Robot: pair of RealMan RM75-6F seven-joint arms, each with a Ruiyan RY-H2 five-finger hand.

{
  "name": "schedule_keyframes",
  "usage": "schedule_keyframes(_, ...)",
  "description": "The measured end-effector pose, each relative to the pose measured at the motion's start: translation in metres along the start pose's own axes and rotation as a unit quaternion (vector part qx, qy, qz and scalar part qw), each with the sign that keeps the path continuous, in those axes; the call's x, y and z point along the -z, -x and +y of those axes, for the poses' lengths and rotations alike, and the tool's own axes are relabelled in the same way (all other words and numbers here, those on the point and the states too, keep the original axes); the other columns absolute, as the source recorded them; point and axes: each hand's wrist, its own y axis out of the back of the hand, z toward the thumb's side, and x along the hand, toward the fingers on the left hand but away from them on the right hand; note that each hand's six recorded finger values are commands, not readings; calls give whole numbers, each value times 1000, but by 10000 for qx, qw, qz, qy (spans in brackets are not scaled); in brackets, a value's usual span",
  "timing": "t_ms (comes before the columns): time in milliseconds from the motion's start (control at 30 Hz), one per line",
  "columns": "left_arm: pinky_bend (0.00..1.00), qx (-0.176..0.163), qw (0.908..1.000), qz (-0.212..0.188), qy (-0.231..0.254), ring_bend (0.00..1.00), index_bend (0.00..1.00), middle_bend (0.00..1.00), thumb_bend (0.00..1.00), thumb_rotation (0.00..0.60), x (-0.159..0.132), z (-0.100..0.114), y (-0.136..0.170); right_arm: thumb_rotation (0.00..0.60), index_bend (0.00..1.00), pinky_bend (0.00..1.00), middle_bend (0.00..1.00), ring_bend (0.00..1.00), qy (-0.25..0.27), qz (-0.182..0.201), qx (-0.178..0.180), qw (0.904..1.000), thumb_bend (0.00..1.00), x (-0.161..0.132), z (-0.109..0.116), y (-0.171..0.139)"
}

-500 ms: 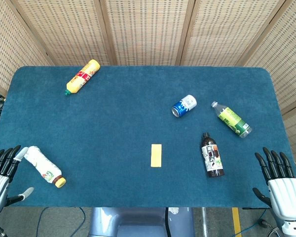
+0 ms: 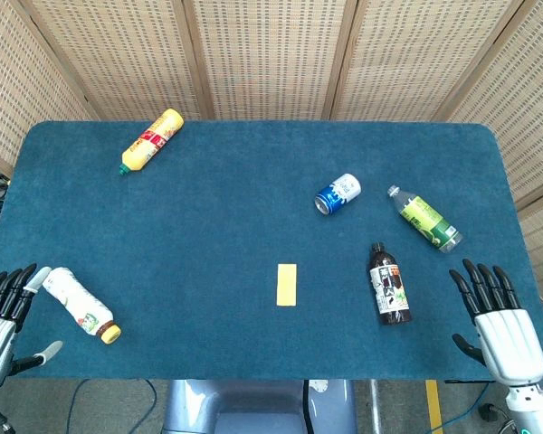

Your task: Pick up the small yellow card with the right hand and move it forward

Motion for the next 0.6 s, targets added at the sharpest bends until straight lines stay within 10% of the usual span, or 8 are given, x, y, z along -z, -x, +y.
schedule_keyframes(600,0,143,9991,327,-208,0,0,0,0,600,10,-22,-35,600,377,0,0,0,536,1851,-1948,9617,71,-150,-48,160)
